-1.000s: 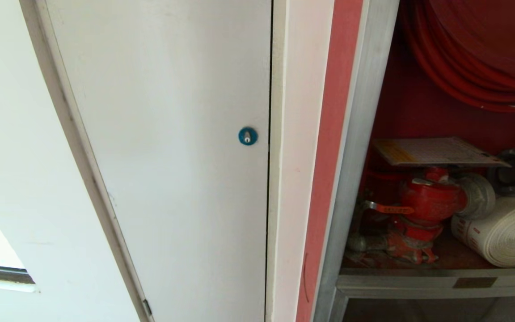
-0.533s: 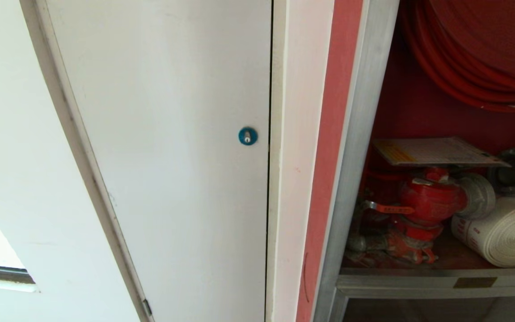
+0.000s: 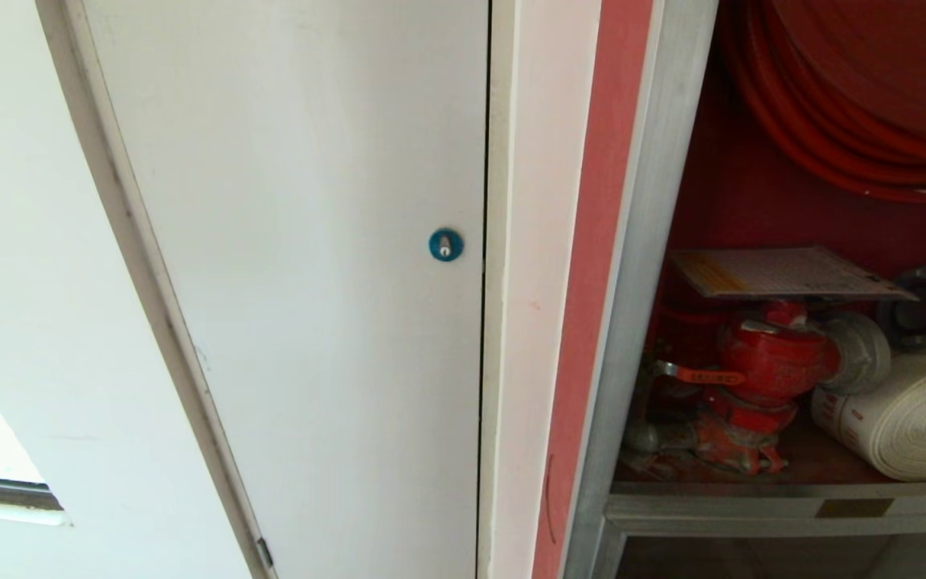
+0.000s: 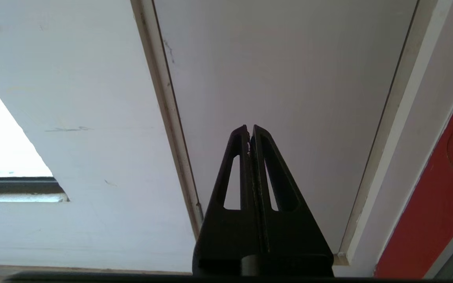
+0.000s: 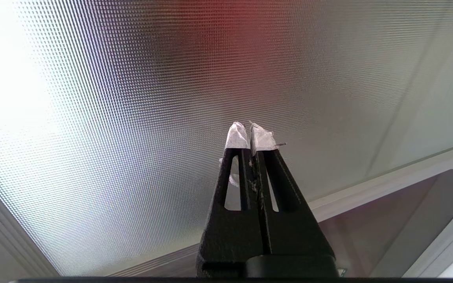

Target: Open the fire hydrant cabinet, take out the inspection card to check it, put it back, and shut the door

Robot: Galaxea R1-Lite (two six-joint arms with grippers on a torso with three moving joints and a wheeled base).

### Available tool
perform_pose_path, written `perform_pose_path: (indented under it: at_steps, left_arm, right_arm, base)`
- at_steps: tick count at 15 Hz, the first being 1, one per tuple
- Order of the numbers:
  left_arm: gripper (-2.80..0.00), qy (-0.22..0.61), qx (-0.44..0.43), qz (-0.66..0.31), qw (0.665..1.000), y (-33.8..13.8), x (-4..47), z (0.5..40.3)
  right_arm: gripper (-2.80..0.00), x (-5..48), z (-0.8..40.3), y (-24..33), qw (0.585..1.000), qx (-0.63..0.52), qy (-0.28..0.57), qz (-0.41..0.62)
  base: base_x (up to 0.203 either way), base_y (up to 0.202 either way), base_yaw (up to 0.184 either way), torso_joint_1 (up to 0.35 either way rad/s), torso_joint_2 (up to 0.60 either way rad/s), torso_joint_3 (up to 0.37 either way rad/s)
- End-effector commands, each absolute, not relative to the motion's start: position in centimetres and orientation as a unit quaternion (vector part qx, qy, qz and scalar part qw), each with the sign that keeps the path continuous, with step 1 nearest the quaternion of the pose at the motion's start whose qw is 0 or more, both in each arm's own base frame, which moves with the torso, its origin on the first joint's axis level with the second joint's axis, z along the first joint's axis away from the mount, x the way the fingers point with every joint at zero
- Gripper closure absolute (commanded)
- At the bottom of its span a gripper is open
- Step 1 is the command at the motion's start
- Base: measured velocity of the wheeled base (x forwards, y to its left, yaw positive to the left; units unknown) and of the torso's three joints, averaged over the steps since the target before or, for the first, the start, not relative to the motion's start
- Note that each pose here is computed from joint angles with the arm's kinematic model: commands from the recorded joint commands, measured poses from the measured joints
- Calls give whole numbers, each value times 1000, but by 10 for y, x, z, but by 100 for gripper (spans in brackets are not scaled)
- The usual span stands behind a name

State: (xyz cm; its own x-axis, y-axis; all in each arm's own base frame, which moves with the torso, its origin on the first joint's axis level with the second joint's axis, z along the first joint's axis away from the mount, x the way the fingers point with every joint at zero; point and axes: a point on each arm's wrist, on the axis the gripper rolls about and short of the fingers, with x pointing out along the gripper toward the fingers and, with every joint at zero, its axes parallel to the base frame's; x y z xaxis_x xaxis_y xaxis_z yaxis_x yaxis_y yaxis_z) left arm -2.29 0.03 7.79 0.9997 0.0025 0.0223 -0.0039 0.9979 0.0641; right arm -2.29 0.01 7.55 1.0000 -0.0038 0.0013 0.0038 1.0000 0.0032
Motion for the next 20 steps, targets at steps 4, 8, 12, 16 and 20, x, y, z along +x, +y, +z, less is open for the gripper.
perform_pose_path:
  at_steps: [4, 8, 12, 16, 20]
  left_arm:
    - [0, -6, 28, -11, 1000, 0, -23, 77]
    - [0, -6, 28, -11, 1000, 0, -23, 77]
    - [0, -6, 28, -11, 1000, 0, -23, 77]
    - [0, -6, 24, -10, 1000, 0, -23, 77]
    - [0, -7, 18, -9, 1000, 0, -23, 77]
  right_arm:
    - [0, -23, 75, 0, 1000, 2, -1, -2]
    - [0, -23, 75, 0, 1000, 2, -1, -2]
    - [0, -23, 75, 0, 1000, 2, -1, -2]
    - [0, -23, 75, 0, 1000, 2, -1, -2]
    - [0, -23, 75, 0, 1000, 2, -1, -2]
  base:
    - [0, 0, 0, 0, 0, 0]
    - [0, 0, 0, 0, 0, 0]
    - [0, 0, 0, 0, 0, 0]
    - [0, 0, 0, 0, 0, 0]
    - [0, 0, 0, 0, 0, 0]
